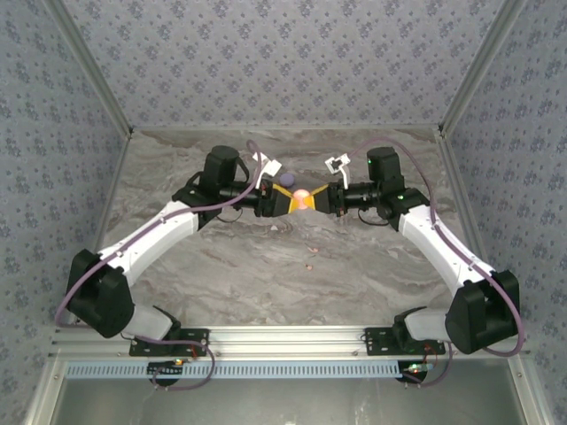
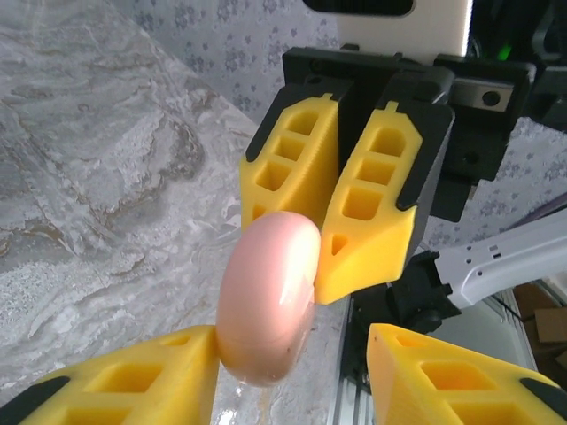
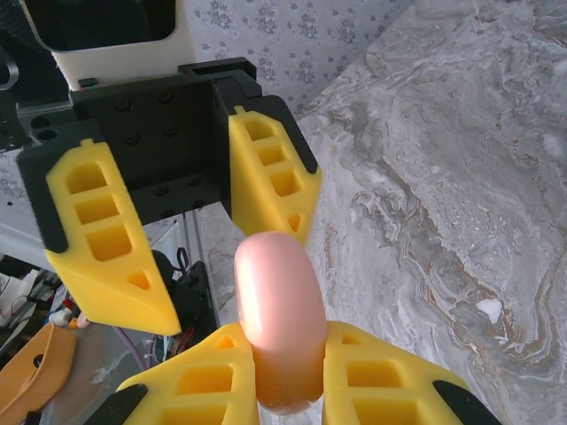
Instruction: Insert the wireless bluetooth earbuds into the charging case
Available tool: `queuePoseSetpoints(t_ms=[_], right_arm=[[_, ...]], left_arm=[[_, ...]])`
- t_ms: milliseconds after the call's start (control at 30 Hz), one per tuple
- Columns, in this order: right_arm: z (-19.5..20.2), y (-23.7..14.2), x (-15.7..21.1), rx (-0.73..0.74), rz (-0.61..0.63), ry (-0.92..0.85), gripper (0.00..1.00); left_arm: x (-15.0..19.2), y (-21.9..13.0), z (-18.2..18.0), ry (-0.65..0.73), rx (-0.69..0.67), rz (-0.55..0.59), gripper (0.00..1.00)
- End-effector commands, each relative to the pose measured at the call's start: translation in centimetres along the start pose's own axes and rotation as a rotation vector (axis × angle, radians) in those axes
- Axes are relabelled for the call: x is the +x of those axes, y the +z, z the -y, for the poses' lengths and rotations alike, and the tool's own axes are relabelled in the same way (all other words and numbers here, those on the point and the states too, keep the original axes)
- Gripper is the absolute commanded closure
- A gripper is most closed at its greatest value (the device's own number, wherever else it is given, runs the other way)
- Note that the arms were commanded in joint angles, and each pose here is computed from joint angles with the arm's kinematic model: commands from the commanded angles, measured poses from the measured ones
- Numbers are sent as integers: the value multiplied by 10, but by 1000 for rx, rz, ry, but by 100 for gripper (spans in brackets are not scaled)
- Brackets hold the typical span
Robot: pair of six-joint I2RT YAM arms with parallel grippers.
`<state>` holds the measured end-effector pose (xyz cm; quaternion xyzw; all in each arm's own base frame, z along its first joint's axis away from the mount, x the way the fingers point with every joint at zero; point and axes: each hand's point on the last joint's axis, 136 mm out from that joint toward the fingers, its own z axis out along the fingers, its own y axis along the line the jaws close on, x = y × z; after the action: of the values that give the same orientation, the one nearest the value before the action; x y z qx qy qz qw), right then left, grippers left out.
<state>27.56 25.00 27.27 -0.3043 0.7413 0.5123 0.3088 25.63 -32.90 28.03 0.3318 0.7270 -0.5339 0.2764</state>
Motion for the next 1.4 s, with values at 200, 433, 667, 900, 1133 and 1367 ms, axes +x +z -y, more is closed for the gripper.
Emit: queuePoseSetpoints(t_ms=[200, 433, 667, 900, 1133, 1367], right_arm=[[-13, -7, -19, -16, 57, -29, 87], [-23, -10, -26, -42, 78, -46, 87], [-28, -8, -28, -56, 82, -54, 87], [-30, -7, -29, -57, 86, -57, 87], [-33, -6, -31, -62, 90, -61, 87], [-32, -6, -33, -55, 98, -57, 87]], left_arm=[[-7, -7, 8, 23, 8, 56, 46], [-13, -5, 9, 15, 31, 97, 43], [-15, -3, 12, 21, 46, 99, 48], [-18, -2, 14, 24, 51, 109, 52], [-20, 0, 14, 23, 55, 116, 56], [-22, 0, 14, 21, 56, 120, 60]])
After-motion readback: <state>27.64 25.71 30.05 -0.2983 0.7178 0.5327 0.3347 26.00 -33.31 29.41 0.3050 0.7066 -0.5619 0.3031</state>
